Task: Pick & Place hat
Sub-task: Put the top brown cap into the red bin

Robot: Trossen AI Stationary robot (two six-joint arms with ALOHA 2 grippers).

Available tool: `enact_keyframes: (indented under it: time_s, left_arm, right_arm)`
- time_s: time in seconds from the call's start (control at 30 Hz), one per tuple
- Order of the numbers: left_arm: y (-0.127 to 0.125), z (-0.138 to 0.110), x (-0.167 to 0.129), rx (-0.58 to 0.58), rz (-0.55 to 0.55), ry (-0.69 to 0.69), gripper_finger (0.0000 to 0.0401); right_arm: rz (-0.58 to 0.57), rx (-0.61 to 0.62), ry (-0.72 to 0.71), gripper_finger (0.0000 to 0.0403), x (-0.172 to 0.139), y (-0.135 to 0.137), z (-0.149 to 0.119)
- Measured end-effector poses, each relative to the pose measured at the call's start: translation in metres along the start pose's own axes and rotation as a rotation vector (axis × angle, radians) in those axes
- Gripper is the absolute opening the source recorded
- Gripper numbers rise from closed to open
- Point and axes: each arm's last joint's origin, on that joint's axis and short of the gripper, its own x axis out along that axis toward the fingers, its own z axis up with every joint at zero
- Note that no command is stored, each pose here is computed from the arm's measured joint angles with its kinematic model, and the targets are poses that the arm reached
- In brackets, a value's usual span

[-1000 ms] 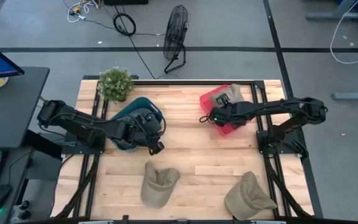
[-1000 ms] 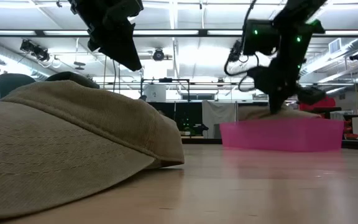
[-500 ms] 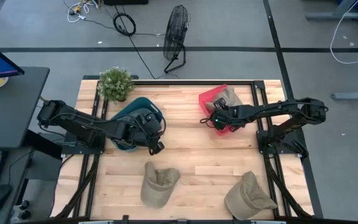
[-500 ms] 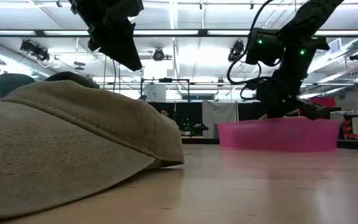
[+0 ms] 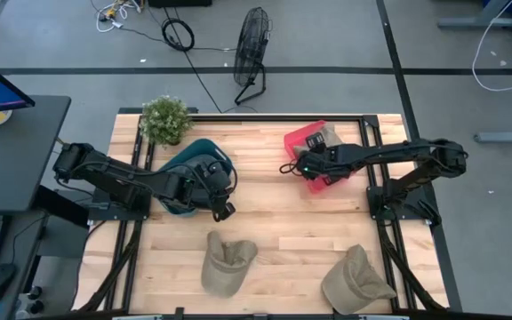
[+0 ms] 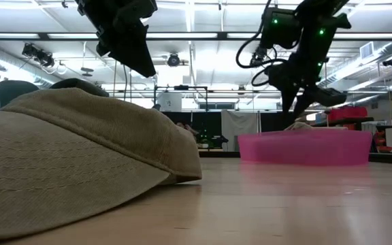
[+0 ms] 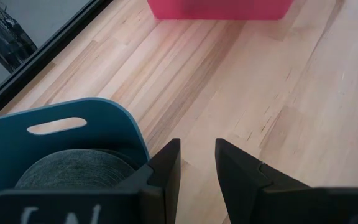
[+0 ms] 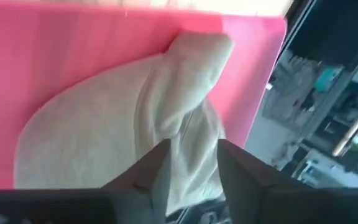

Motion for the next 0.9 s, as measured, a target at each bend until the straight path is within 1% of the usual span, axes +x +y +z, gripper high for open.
enact_keyframes:
  time_s: [0.07, 0.13, 0.23, 0.33, 0.4, 0.5, 0.63, 0.73, 0.8, 0.9]
  left_arm:
    - [0.000, 0.000, 0.000, 0.000, 0.000, 0.000, 0.0105]
    - [0.000, 0.000, 0.000, 0.000, 0.000, 0.000, 0.0105]
    - [0.000, 0.000, 0.000, 0.000, 0.000, 0.000, 0.0105]
    - [0.000, 0.000, 0.000, 0.001, 0.000, 0.000, 0.0105]
    - [0.000, 0.000, 0.000, 0.001, 0.000, 0.000, 0.0105]
    - [0.000, 0.000, 0.000, 0.001, 0.000, 0.000, 0.0105]
    - [0.000, 0.000, 0.000, 0.002, 0.000, 0.000, 0.0105]
    - [0.000, 0.000, 0.000, 0.018, 0.000, 0.000, 0.0105]
    - [0.000, 0.000, 0.000, 0.033, 0.000, 0.000, 0.0105]
    - [0.000, 0.000, 0.000, 0.036, 0.000, 0.000, 0.0105]
  right_arm:
    - [0.020, 0.014, 0.018, 0.0152, 0.002, -0.002, -0.004]
    - [0.064, 0.022, 0.025, 0.0171, 0.005, -0.003, -0.008]
    - [0.119, 0.057, -0.004, 0.0200, 0.010, -0.007, -0.012]
    - [0.133, 0.094, -0.022, 0.0223, 0.015, -0.012, -0.016]
    - [0.148, 0.114, -0.034, 0.0233, 0.018, -0.015, -0.018]
    - [0.213, 0.140, -0.060, 0.0238, 0.023, -0.017, -0.024]
    - [0.249, 0.141, -0.057, 0.0232, 0.030, -0.019, -0.032]
    - [0.238, 0.139, -0.059, 0.0216, 0.033, -0.023, -0.035]
    - [0.234, 0.131, -0.061, 0.0195, 0.035, -0.025, -0.036]
    - [0.249, 0.121, -0.073, 0.0144, 0.037, -0.027, -0.039]
